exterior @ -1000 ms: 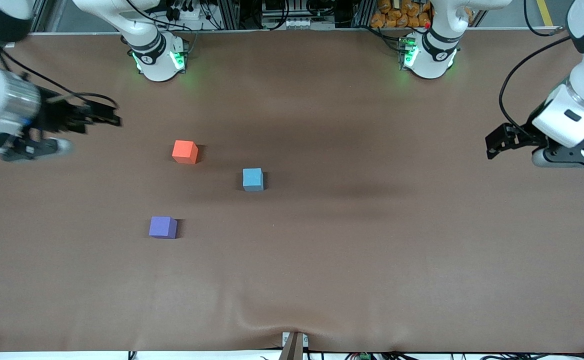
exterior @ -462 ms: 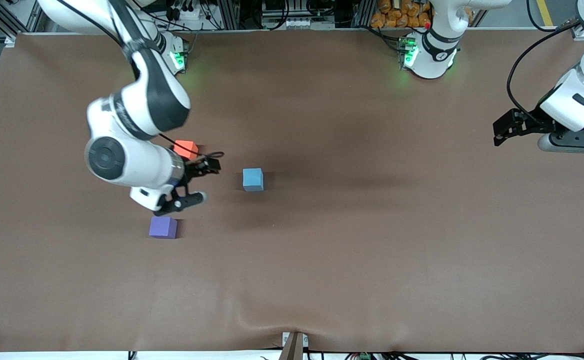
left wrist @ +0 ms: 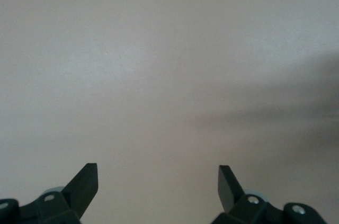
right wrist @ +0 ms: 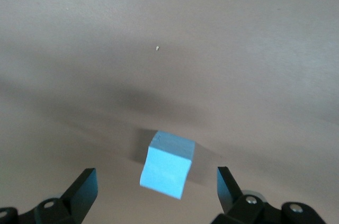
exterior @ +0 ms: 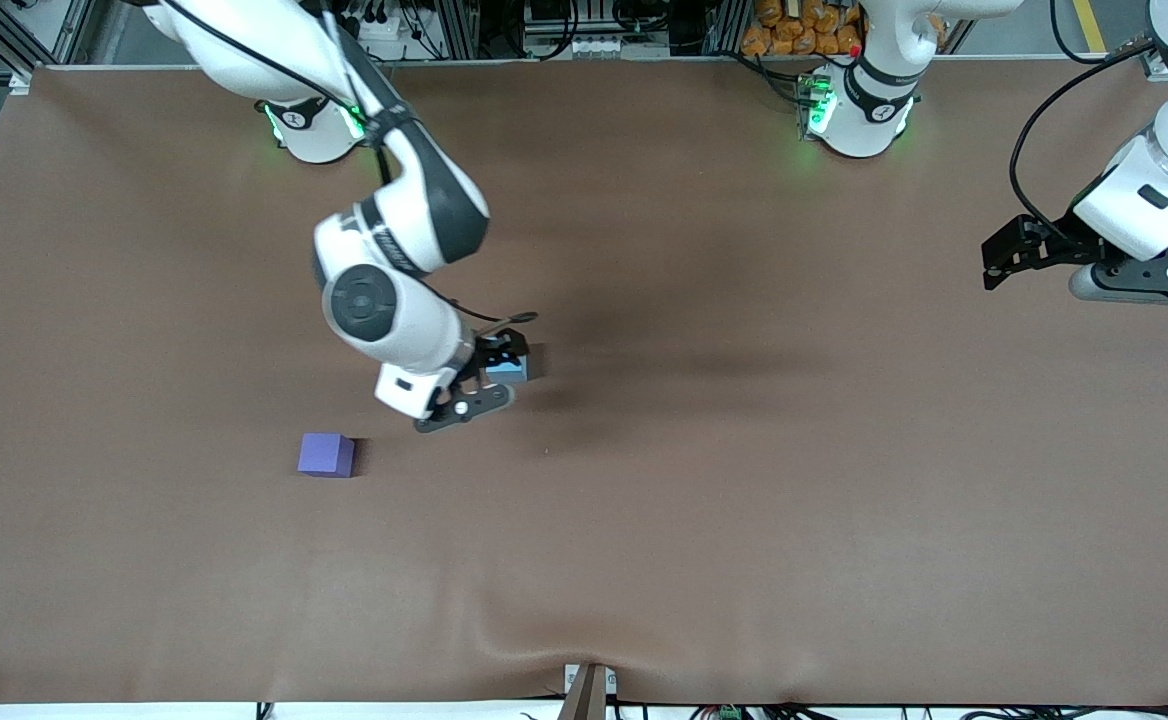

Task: Place blue block between orange and purple blocks
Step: 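Reach the right gripper to the light-blue cube and grasp it, then carry the light-blue cube with the right gripper toward the purple cube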

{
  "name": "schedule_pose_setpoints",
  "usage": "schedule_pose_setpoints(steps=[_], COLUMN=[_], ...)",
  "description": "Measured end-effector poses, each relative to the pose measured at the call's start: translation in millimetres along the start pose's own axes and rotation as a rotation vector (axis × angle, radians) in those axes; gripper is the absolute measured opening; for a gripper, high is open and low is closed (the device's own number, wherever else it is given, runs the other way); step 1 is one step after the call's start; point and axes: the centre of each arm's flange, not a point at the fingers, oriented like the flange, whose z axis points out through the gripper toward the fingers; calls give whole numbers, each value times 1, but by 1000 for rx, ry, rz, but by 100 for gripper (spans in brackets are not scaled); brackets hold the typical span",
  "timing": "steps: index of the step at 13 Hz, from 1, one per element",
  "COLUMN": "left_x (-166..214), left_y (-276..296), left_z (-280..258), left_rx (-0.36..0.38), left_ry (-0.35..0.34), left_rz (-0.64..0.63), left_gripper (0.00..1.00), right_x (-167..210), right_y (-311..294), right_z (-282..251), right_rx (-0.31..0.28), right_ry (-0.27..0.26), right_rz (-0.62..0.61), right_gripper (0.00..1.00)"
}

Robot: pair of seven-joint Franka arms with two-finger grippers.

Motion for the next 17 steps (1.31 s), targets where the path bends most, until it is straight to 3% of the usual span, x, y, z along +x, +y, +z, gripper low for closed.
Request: schedule_pose_setpoints(steps=[4, 6, 10, 12, 14, 17], left_x=[2, 3, 5, 6, 8, 11], left_y=[1, 1, -7, -13, -13, -12], left_z=[2, 3, -4, -10, -15, -13], left_rx=[0, 0, 1, 1, 1, 3], left_ry=[1, 2, 18, 30, 41, 40], left_rz=[2, 1, -13, -24, -23, -22], left_gripper=[100, 100, 100, 100, 100, 100], right_x=[-3, -6, -14, -15, -18, -26], right_y=[-30, -31, -20, -20, -23, -18], right_z=[58, 71, 83, 85, 90, 110], right_rx=[-167, -215, -249, -251, -209, -173], right_ry=[9, -3, -75, -73, -82, -82], right_rz=[-48, -64, -33, 57, 141, 175], right_gripper=[100, 100, 100, 100, 100, 100])
